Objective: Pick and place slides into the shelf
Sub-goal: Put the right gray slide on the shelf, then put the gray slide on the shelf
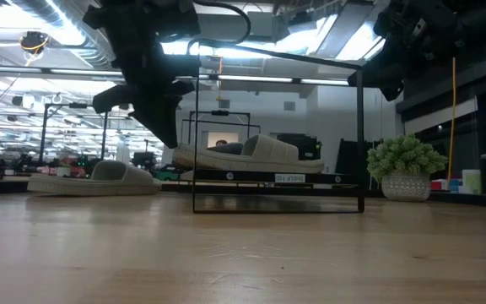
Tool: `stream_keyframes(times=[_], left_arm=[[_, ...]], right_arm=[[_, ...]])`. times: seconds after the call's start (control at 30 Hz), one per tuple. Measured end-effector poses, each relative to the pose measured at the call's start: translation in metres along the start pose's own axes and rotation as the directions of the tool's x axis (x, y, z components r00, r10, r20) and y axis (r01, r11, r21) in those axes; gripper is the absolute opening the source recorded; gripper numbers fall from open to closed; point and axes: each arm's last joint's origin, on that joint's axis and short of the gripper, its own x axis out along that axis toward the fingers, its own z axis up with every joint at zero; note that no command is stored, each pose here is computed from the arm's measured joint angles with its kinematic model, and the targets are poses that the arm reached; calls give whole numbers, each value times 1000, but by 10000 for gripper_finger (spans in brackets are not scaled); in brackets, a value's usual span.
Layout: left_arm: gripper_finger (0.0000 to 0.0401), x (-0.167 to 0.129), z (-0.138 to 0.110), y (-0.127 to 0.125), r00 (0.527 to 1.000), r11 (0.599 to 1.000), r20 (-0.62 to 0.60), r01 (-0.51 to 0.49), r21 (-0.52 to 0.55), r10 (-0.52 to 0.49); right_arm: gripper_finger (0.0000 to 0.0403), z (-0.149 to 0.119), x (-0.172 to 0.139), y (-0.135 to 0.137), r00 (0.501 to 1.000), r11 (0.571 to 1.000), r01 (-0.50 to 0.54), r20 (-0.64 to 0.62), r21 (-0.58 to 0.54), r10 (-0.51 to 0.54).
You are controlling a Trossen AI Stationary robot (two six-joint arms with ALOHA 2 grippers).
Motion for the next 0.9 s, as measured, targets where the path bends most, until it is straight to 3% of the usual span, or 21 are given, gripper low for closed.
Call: stream_keyframes(times=[0.2,0.53,0.73,0.9], left_arm=[[0,1,-1,2,1000,1000,1,1,-9,-1],[0,-11,-1,-15,999,998,-39,-10,54,12],[0,-35,-2,-23,1000,1000,9,-17,26,17],[0,-55,-16,-26,998,997,-44,-52,-55,50]], right_arm=[[11,0,0,0,1000,1000,0,0,0,0],[11,0,0,0,1000,1000,0,-1,-4,0],[11,0,0,0,1000,1000,0,0,-6,0],[11,0,0,0,1000,1000,1,-2,-16,-1]])
